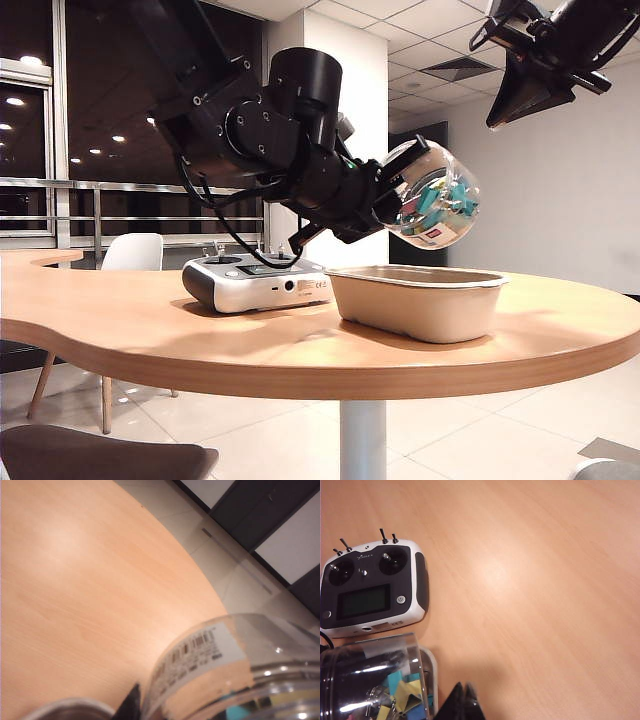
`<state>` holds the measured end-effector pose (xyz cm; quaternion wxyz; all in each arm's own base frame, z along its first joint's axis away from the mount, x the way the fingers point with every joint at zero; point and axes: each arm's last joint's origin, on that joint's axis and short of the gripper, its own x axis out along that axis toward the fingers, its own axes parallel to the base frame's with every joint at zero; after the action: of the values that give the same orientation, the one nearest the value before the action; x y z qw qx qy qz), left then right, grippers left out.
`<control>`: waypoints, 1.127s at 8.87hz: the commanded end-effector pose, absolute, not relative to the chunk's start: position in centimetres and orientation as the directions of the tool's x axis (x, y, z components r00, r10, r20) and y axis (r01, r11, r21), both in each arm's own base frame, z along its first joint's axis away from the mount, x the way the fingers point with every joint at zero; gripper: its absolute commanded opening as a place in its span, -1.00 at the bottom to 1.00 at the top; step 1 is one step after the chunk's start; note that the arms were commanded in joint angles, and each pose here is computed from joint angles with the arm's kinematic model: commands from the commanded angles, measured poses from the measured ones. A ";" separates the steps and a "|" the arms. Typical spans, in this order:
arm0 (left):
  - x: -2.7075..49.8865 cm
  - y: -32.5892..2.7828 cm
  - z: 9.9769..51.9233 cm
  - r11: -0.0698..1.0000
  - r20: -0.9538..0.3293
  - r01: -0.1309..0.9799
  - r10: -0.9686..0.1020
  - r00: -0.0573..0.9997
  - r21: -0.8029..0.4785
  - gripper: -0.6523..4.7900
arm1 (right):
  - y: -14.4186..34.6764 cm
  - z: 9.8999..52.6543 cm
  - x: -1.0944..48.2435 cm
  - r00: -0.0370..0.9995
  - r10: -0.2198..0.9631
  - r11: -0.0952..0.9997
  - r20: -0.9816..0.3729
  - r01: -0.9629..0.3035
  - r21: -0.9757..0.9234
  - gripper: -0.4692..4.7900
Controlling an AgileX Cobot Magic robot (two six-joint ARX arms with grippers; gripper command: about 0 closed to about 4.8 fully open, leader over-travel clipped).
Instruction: Pick up the box filled with clips, pour some clips from it into the rectangular paper box, and then put the clip box back on the table.
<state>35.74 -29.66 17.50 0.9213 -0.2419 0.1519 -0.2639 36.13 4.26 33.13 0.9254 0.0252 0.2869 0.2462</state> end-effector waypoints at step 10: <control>34.9 -30.4 22.5 0.263 0.206 -0.058 -0.580 0.788 0.963 -0.78 | 4.2 33.1 35.8 0.695 0.472 0.876 -0.542 -0.440 0.199 -0.84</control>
<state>35.19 -30.51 20.36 0.7188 0.6172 -0.2293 -0.2232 35.87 4.24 32.77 0.9185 0.0291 0.3091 0.2450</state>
